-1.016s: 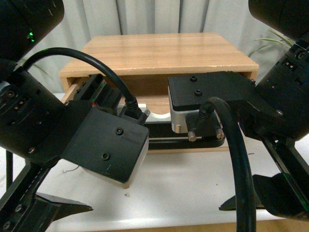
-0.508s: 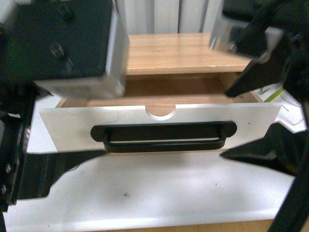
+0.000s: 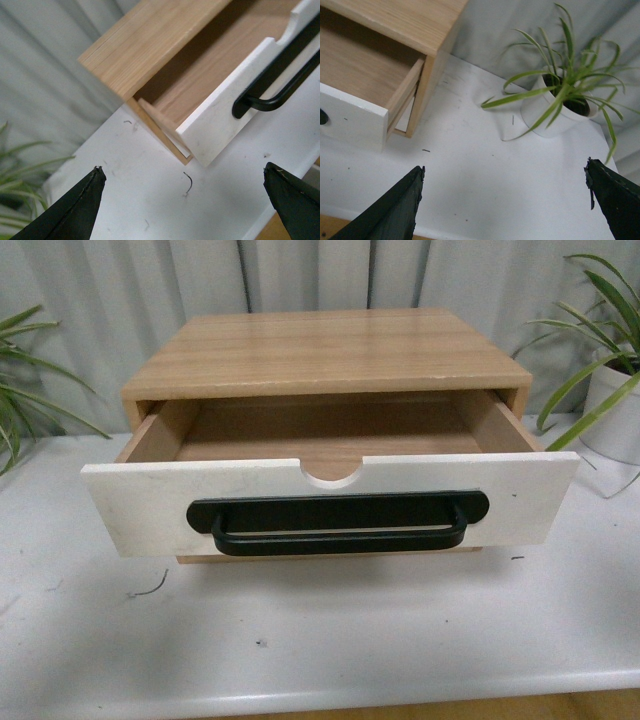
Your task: Pull drawer
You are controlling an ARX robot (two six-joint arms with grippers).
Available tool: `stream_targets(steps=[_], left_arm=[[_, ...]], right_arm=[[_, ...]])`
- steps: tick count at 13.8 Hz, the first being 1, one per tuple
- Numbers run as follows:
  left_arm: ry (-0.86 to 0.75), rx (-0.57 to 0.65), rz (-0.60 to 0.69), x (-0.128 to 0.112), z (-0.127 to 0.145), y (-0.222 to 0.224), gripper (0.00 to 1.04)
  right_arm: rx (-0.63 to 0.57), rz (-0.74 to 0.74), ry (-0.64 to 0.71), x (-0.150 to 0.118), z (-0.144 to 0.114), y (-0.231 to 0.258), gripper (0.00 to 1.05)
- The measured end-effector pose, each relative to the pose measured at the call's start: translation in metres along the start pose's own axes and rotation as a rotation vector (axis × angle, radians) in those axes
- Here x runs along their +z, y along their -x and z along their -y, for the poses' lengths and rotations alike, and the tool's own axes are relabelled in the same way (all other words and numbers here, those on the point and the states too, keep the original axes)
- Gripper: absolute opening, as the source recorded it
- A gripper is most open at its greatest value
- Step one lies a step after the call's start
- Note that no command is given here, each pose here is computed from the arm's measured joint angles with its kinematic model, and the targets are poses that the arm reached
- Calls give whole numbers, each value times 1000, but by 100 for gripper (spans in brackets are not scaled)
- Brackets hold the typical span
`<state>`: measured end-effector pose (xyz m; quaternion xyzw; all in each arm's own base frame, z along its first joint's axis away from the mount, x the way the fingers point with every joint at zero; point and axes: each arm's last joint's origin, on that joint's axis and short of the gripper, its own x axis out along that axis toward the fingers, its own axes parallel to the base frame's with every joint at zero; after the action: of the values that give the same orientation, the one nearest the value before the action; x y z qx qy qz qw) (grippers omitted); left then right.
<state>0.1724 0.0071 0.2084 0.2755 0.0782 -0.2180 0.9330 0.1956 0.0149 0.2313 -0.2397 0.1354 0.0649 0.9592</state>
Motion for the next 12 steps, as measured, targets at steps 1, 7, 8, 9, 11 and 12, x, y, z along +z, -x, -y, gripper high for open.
stream_targets(steps=[1, 7, 8, 9, 11, 12], left_arm=[[145, 59, 11, -9, -2, 18, 98], [592, 367, 118, -41, -12, 68, 91], [552, 419, 151, -40, 3, 64, 75], [557, 426, 152, -38, 11, 61, 62], [559, 439, 156, -35, 22, 58, 39], [560, 444, 153, -35, 27, 57, 26]], right_arm=[[-82, 10, -73, -10, -3, 13, 98], [-371, 146, -505, -42, -16, 55, 93], [-282, 241, -504, -53, -11, 59, 77], [-181, 264, -490, -56, -15, 59, 64], [-131, 270, -483, -61, -21, 60, 40], [-131, 270, -483, -65, -22, 61, 27]])
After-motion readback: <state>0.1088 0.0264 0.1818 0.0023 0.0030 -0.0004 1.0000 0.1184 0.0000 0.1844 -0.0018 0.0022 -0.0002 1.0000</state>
